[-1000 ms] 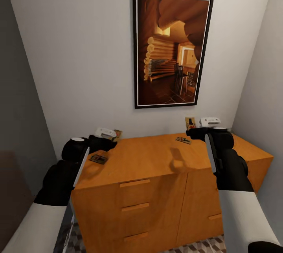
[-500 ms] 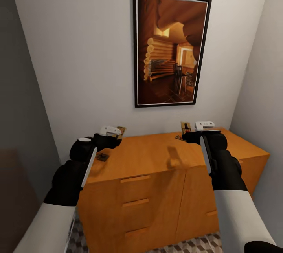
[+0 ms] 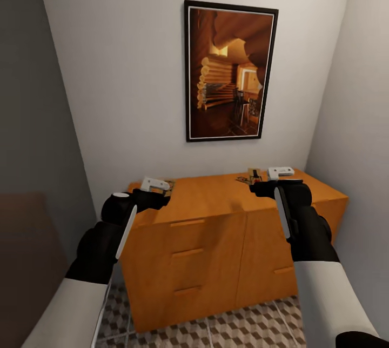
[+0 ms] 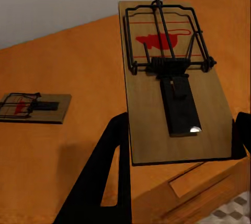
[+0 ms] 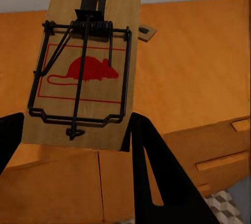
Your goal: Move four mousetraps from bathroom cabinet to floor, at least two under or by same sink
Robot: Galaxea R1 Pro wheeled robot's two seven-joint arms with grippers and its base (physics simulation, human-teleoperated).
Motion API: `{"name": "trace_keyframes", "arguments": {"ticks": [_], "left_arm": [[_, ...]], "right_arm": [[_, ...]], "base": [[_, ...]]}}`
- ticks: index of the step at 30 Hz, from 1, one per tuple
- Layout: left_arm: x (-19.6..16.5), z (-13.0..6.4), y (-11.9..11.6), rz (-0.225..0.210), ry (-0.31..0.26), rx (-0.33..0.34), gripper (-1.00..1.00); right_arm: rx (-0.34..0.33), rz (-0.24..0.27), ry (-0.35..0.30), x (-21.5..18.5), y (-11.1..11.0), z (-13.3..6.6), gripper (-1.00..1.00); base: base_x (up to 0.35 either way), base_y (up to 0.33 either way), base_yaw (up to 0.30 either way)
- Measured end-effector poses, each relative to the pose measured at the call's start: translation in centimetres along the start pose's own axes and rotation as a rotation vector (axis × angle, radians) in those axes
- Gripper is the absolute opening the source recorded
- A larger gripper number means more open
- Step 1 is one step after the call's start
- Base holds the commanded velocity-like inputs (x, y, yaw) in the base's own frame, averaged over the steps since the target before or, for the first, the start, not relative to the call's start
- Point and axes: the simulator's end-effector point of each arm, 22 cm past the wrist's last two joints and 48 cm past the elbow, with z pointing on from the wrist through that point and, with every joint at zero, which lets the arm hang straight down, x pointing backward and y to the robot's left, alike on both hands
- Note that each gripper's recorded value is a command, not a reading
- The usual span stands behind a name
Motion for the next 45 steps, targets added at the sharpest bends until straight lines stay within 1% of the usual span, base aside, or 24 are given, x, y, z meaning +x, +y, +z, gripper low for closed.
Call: {"name": "trace_keyframes", "arguments": {"ticks": [2, 4, 6, 7, 8, 9, 11, 13, 16, 19, 21, 23, 25, 27, 30, 31, 34, 38, 41, 45], "left_arm": [[0.4, 0.2, -0.1, -0.001, 0.009, 0.002, -1.00], [0.5, 0.4, -0.2, 0.000, 0.005, 0.004, -1.00], [-0.2, 0.5, -0.7, 0.003, -0.029, 0.011, -1.00], [-1.0, 0.5, -1.0, 0.006, -0.063, 0.013, -1.00], [-2.1, 0.5, -1.0, 0.009, -0.117, -0.010, -1.00], [-2.4, 0.5, -0.5, 0.008, -0.132, -0.037, -1.00], [-2.7, 0.6, 0.5, -0.004, -0.148, -0.087, -1.00], [-2.7, 0.6, 0.8, -0.020, -0.157, -0.102, -1.00], [-3.2, 0.7, 0.6, -0.049, -0.190, -0.095, -1.00], [-2.6, 1.2, 0.3, -0.061, -0.208, -0.087, -1.00], [-1.3, 2.1, 0.0, -0.066, -0.203, -0.081, -1.00], [0.9, 3.5, -0.3, -0.066, -0.177, -0.076, -1.00], [2.3, 4.3, -0.4, -0.066, -0.158, -0.081, -1.00], [3.0, 4.6, -0.1, -0.067, -0.149, -0.098, -1.00], [4.2, 5.1, 0.4, -0.071, -0.127, -0.126, -1.00], [4.8, 5.4, 0.4, -0.070, -0.115, -0.132, -1.00], [5.9, 5.8, 0.4, -0.070, -0.091, -0.136, -1.00], [6.8, 6.1, 0.2, -0.076, -0.070, -0.132, -1.00], [7.7, 6.4, -0.1, -0.089, -0.051, -0.122, -1.00], [8.7, 7.0, -1.4, -0.123, -0.042, -0.094, -1.00]], "right_arm": [[-0.001, 0.000, 0.000, 0.0, 0.0, 0.0, -1.00], [-0.002, 0.001, 0.001, 0.0, 0.1, 0.0, -1.00], [-0.002, 0.000, 0.008, 0.3, 0.1, 0.2, -1.00], [-0.002, -0.001, 0.015, 0.5, 0.1, 0.3, -1.00], [-0.001, -0.004, 0.031, 1.1, 0.1, 0.7, -1.00], [-0.001, -0.005, 0.037, 1.3, 0.1, 0.8, -1.00], [-0.001, -0.006, 0.043, 1.5, 0.1, 0.9, -1.00], [-0.002, -0.006, 0.046, 1.6, 0.2, 1.0, -1.00], [-0.003, -0.006, 0.050, 1.8, 0.3, 1.1, -1.00], [-0.003, -0.007, 0.060, 2.2, 0.3, 1.3, -1.00], [-0.003, -0.009, 0.071, 2.5, 0.3, 1.5, -1.00], [-0.004, -0.011, 0.095, 3.4, 0.4, 2.0, -1.00], [-0.006, -0.014, 0.122, 4.4, 0.6, 2.5, -1.00], [-0.005, -0.019, 0.136, 5.3, 0.7, 3.1, -1.00], [-0.006, -0.031, 0.108, 6.5, 0.9, 4.1, -1.00], [-0.009, -0.034, 0.105, 7.4, 1.0, 4.3, -1.00], [-0.014, -0.042, 0.121, 10.1, 1.1, 4.7, -1.00], [-0.016, -0.046, 0.144, 12.3, 1.2, 4.8, -1.00], [-0.018, -0.049, 0.165, 14.0, 1.2, 4.8, -1.00], [-0.022, -0.054, 0.208, 17.6, 1.4, 4.7, -1.00]], "base": [[-0.335, -0.028, 0.000], [-0.332, -0.057, 0.000], [-0.321, -0.073, 0.000], [-0.307, -0.084, 0.000], [-0.306, -0.083, 0.000], [-0.305, -0.079, 0.000], [-0.305, -0.076, 0.000], [-0.305, -0.074, 0.000], [-0.304, -0.072, 0.000], [-0.304, -0.072, 0.000], [-0.304, -0.072, 0.000], [-0.304, -0.071, 0.000], [-0.305, -0.069, 0.000], [-0.308, -0.038, 0.000], [-0.313, -0.015, 0.000], [-0.322, -0.006, 0.000], [-0.327, -0.004, 0.000], [-0.332, -0.001, 0.000], [-0.334, 0.000, 0.000], [-0.334, 0.000, 0.000]]}}
